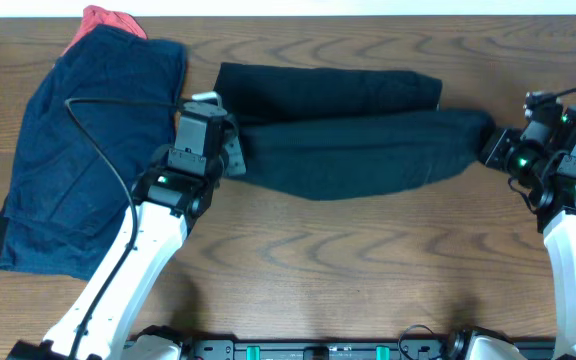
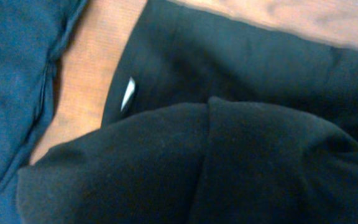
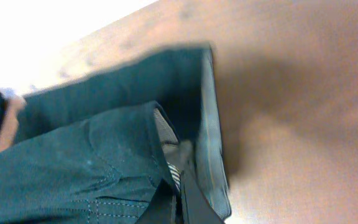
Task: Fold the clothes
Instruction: 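Grasp the shorts' right edge with the right gripper and pull rightward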
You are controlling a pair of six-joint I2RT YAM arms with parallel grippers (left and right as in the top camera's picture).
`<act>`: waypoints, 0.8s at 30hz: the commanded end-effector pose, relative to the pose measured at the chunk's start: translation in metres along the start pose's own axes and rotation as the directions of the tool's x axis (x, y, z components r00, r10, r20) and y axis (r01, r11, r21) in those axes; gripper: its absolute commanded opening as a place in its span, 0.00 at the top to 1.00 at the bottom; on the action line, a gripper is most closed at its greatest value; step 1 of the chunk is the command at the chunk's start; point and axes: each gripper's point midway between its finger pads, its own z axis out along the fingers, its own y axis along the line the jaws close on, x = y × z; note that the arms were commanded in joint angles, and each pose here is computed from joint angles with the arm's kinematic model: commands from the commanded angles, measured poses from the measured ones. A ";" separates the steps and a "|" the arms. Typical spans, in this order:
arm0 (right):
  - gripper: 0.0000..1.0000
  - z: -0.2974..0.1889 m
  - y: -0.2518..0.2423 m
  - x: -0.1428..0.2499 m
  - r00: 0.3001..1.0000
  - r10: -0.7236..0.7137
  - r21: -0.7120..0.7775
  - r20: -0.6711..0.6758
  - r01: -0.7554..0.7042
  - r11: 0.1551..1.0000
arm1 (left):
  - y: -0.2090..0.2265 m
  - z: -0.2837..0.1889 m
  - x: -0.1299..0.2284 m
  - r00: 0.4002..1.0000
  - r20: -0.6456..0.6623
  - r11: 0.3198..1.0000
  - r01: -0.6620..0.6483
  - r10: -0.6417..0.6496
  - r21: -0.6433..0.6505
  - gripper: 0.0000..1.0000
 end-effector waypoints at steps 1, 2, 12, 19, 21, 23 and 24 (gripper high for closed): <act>0.99 0.005 -0.015 -0.024 0.995 -0.031 0.074 0.091 0.024 0.997 | 0.023 0.011 -0.029 0.995 0.099 0.994 0.010 0.001 -0.109 0.94; 0.99 0.010 -0.013 -0.029 0.993 -0.043 0.066 0.108 0.036 0.997 | 0.022 0.015 -0.032 0.994 0.112 0.995 0.009 0.003 -0.103 0.94; 0.99 0.091 -0.008 -0.040 0.972 -0.146 0.001 0.182 0.148 0.989 | 0.020 0.062 -0.038 0.988 0.152 0.993 0.008 0.009 -0.115 0.94; 0.99 0.143 -0.007 -0.029 0.958 -0.180 -0.037 0.223 0.193 0.981 | 0.026 0.073 -0.030 0.991 0.132 0.988 0.006 0.015 -0.152 0.94; 0.99 0.153 -0.005 -0.026 0.954 -0.189 -0.042 0.234 0.204 0.978 | 0.027 0.077 -0.029 0.992 0.128 0.988 0.005 0.015 -0.153 0.94; 0.99 0.161 -0.004 -0.024 0.949 -0.197 -0.038 0.246 0.213 0.976 | 0.026 0.081 -0.028 0.991 0.130 0.988 0.005 0.015 -0.152 0.94; 0.99 0.165 -0.005 -0.023 0.947 -0.201 -0.033 0.251 0.215 0.976 | 0.026 0.083 -0.028 0.991 0.130 0.988 0.005 0.015 -0.152 0.94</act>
